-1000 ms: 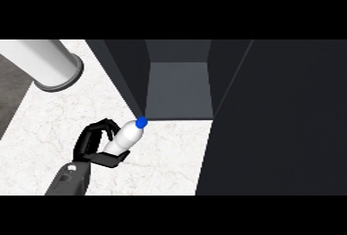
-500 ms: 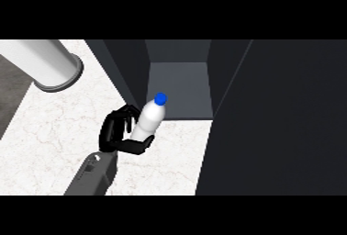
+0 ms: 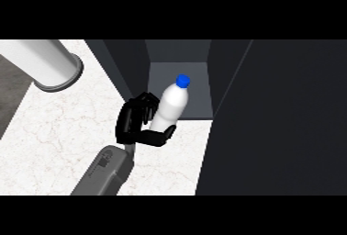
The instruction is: Pick up the bottled water, place it into the cabinet and close the cabinet
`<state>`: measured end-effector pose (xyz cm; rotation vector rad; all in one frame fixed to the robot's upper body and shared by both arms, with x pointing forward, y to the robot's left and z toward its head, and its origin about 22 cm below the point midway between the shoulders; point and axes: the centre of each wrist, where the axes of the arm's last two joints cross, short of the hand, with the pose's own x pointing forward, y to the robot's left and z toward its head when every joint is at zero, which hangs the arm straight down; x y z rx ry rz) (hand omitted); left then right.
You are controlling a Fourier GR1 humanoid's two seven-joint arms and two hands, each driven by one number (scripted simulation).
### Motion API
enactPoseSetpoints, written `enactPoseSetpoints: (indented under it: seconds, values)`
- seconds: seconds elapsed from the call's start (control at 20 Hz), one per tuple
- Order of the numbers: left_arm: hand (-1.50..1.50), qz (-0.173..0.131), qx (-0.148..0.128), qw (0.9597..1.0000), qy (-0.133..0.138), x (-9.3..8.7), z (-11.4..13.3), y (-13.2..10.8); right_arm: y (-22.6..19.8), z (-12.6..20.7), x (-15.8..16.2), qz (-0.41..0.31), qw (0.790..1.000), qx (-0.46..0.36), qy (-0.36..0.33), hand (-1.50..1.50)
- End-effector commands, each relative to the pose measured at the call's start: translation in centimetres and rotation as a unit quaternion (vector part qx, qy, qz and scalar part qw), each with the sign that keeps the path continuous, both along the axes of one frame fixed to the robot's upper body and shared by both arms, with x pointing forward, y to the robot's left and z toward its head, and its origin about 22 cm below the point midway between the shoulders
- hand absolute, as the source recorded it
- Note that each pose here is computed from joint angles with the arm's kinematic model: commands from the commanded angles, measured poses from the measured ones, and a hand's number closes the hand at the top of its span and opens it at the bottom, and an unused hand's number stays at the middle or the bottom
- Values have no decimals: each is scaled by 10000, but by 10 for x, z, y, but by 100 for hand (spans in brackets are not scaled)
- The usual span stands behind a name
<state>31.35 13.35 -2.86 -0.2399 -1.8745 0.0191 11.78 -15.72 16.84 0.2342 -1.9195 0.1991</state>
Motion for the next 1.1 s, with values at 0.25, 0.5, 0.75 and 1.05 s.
enactPoseSetpoints:
  seconds: [0.25, 0.5, 0.75, 1.05]
  values:
    - [150, 199, 236, 9995, 9, 11, 40, -50, -16, 13, -31, -107, 9995, -100, -268, -150]
    - [150, 352, 429, 9984, 138, 47, 67, -55, -15, 2, -18, -224, 9995, -3, -228, -150]
    - [150, 671, 358, 9960, 465, 67, 67, -64, -20, 14, -17, -60, 9995, -110, -292, -150]
    - [150, 970, 353, 9914, 799, 78, 59, -56, -20, -1, -15, -205, 9995, 121, -205, -150]
